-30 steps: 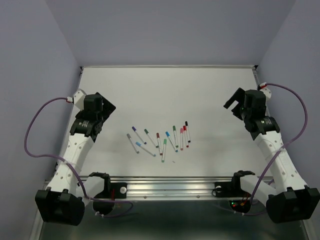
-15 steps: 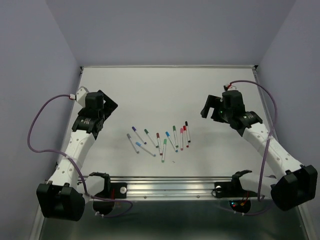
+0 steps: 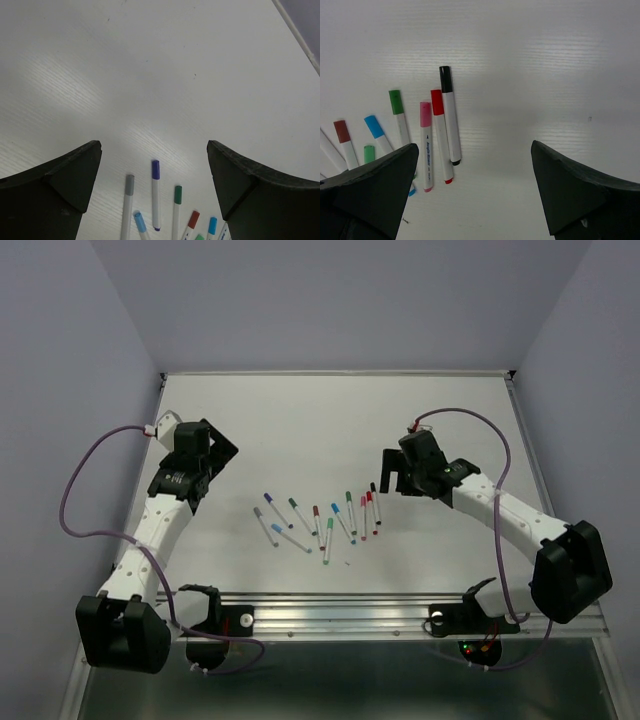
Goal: Open the pen caps
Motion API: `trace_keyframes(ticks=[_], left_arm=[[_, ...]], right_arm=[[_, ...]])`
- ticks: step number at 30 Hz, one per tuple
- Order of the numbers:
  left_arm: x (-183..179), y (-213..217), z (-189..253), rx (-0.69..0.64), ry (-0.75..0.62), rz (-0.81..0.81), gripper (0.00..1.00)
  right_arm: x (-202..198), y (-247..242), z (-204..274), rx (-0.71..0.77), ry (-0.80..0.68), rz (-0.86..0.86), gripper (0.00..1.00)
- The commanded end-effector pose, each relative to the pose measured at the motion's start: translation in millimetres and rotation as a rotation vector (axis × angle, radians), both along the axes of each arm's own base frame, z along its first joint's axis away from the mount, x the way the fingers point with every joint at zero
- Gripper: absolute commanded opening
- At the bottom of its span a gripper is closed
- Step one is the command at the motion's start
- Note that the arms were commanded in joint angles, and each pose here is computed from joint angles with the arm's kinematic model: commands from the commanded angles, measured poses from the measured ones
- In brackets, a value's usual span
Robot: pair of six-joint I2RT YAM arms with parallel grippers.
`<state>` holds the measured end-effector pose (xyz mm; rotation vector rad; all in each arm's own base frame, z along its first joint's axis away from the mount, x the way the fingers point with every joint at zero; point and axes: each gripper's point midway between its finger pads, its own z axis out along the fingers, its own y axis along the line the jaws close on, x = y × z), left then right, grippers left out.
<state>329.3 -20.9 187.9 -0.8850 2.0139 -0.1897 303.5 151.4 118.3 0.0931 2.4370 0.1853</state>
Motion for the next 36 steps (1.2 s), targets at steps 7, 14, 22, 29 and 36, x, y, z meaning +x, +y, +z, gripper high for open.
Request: trace_keyframes(ticks=[7,14,22,29,36], left_arm=[[7.8,2.8,10.3,0.022,-0.028,0.001,0.99],[7.0,2.4,8.1,0.021,-0.026,-0.002,0.99],[6.8,0.5,4.1,0.017,-0.02,-0.01,0.99],[5.5,0.6,1.0,0.014,-0.02,-0.01,0.99],[6.7,-0.6,-1.8,0.011,-0.013,-0.015,0.99]], right_arm=[[7.5,15.6,-12.8,-0.024,-0.011,-0.016,1.0],[3.0,22.0,-26.9,-0.065,0.029,-0.011,1.0],[-2.6,31.1,-44.5,-0.111,0.07,0.01,1.0],[2.0,32.5,-52.9,-0.147,0.083,-0.006,1.0],[3.2,28.7,-55.8,-0.18,0.079,-0.034,1.0]])
